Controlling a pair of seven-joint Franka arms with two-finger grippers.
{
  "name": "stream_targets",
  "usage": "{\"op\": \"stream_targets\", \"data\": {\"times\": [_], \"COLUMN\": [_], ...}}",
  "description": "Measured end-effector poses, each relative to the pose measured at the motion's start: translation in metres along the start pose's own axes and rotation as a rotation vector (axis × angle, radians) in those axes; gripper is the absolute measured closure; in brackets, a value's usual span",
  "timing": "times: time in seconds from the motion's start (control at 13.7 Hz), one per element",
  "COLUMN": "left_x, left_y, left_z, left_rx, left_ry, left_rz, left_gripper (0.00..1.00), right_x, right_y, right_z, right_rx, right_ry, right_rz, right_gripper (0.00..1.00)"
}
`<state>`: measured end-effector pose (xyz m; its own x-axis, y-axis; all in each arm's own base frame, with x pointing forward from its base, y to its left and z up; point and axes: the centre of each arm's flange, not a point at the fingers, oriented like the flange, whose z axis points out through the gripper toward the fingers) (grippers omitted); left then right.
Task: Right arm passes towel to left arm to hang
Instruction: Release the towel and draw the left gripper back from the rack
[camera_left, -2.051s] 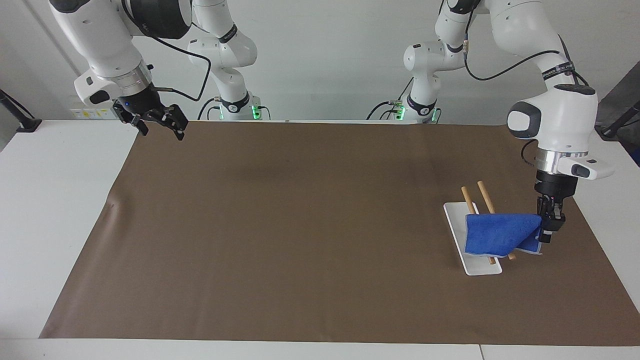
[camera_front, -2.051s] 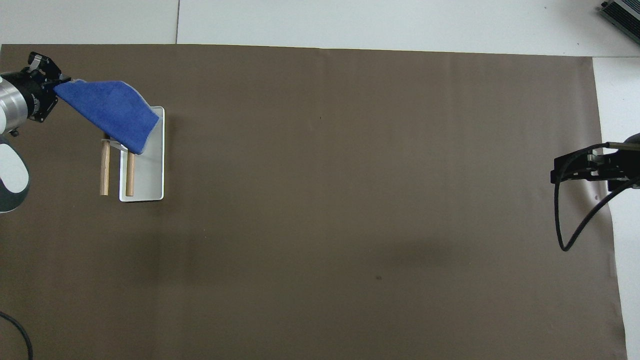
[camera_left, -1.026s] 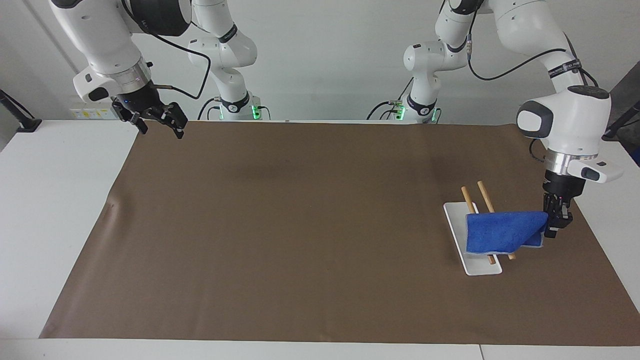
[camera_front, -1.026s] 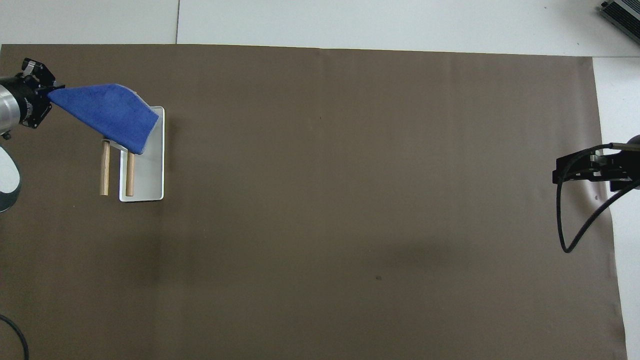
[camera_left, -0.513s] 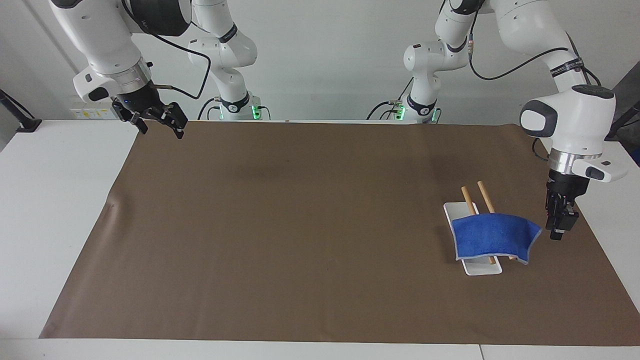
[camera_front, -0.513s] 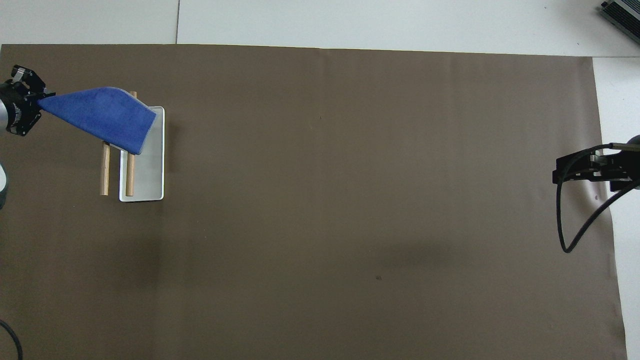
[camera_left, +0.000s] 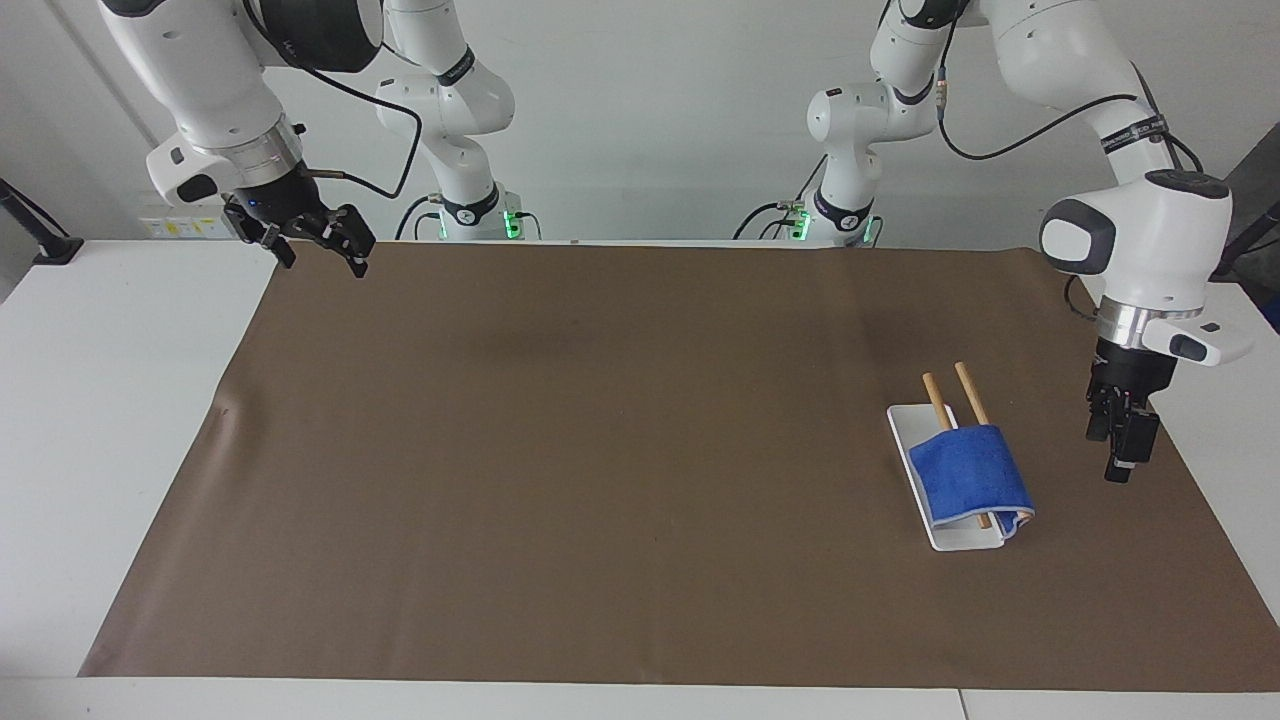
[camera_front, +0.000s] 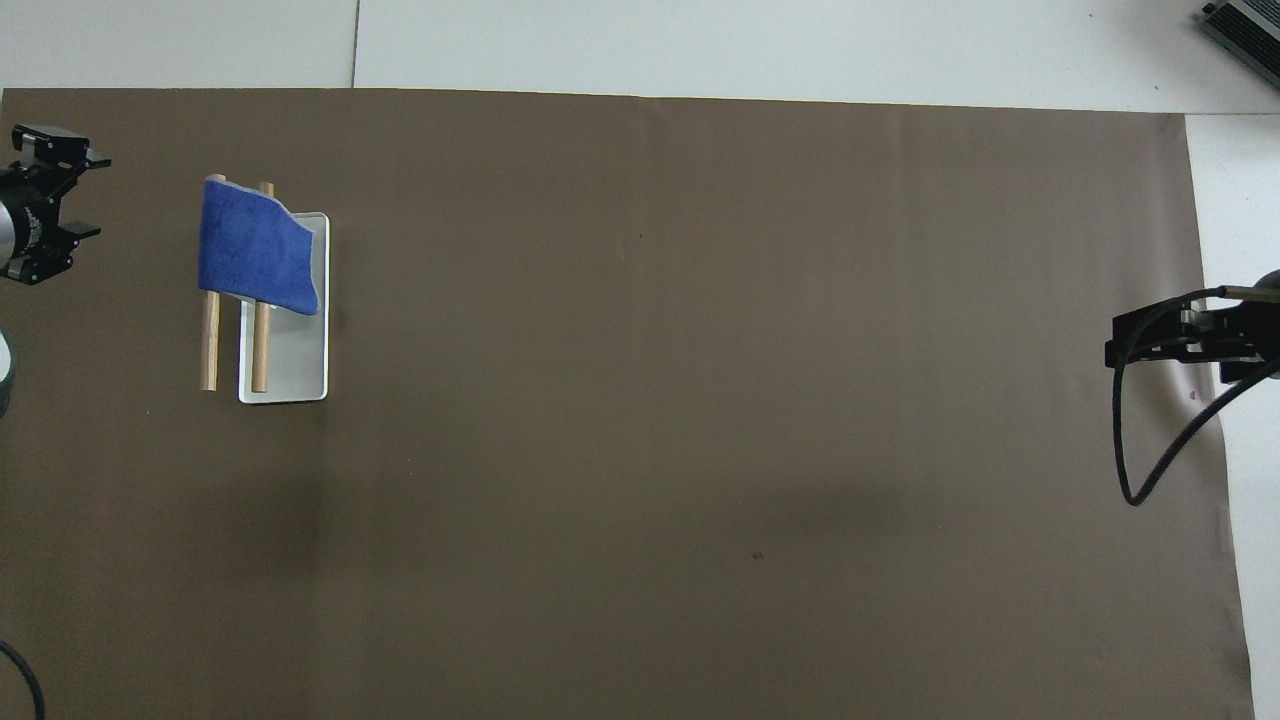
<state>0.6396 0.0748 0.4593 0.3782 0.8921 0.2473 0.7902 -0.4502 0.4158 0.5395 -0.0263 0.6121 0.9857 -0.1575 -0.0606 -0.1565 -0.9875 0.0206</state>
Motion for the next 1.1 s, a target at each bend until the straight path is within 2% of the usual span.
{"op": "stream_targets", "data": {"times": [0.37,0.44,0.66,0.88,1.1], "left_x": [-0.008,-0.008,-0.005,-0.001,-0.008], "left_y": [-0.009,-0.009,-0.003,0.004,0.023], "left_z": [-0.002,-0.005,-0.023,-0.047,-0.084], "left_rx": [0.111,0.132,0.187,0.288,0.34], "left_ry": [-0.11,-0.141,-0.228,-0.295,-0.383], "left_rz": [0.317,0.389,0.586,0.684,0.728], "left_gripper": [0.04,0.09,0.09,0.11,0.11], "right_x": [0.0,0.0,0.0,0.0,0.0], "right_y": [0.0,0.0,0.0,0.002,0.004], "right_z": [0.0,0.0,0.0,0.0,0.0], "right_rx": [0.0,0.0,0.0,0.0,0.001], "right_ry": [0.0,0.0,0.0,0.0,-0.001], "right_rz": [0.0,0.0,0.0,0.003,0.007], "right_gripper": [0.0,0.0,0.0,0.0,0.0]}}
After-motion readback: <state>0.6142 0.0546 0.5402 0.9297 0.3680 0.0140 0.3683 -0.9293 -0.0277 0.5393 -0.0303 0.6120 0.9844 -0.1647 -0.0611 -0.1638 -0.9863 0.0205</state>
